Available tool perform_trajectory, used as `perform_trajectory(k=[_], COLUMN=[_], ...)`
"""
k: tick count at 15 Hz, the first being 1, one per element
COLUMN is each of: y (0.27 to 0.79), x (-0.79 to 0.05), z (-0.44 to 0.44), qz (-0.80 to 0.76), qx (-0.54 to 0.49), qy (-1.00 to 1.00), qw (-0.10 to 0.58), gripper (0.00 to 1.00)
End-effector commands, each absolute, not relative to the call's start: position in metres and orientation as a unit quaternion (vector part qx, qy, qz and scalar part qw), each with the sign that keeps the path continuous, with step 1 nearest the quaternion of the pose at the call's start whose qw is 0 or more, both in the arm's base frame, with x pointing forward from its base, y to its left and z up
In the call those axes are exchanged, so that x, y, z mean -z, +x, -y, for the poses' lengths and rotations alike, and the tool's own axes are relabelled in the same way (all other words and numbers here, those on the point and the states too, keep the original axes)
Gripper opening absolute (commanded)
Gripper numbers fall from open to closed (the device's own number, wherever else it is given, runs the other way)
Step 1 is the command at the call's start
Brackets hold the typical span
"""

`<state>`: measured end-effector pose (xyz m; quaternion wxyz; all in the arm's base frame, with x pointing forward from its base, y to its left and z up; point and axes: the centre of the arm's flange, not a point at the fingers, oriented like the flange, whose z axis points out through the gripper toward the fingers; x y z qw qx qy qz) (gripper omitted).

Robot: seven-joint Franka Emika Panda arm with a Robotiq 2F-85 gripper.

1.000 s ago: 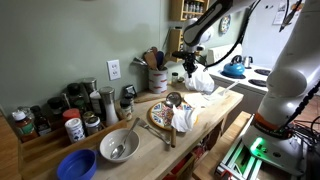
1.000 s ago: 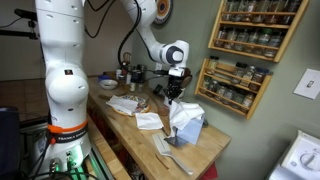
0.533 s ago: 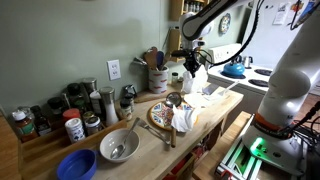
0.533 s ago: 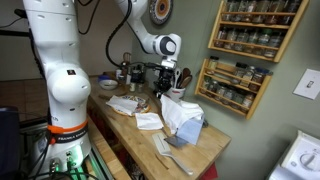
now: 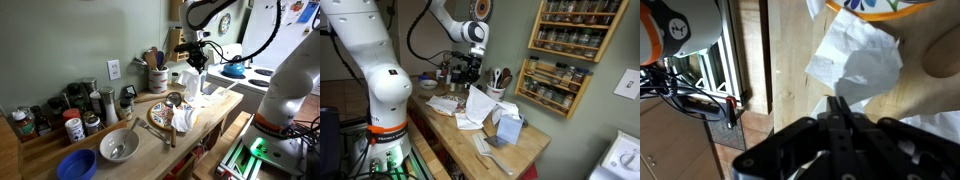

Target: Remove two pieces of napkins from the box and put them on the orange plate

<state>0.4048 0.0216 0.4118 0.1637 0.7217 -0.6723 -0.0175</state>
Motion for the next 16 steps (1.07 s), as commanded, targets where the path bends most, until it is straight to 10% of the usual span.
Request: perform_trajectory(k=[1, 16], y=[0.370, 0.356], x=[-0.434, -0.484], z=[-0.032, -0.148], qz=[0.658, 0.428], qx=[0.001, -0.088], qy=[0.734, 0.897], qw=[0.168, 0.074], gripper=[0.00, 0.00])
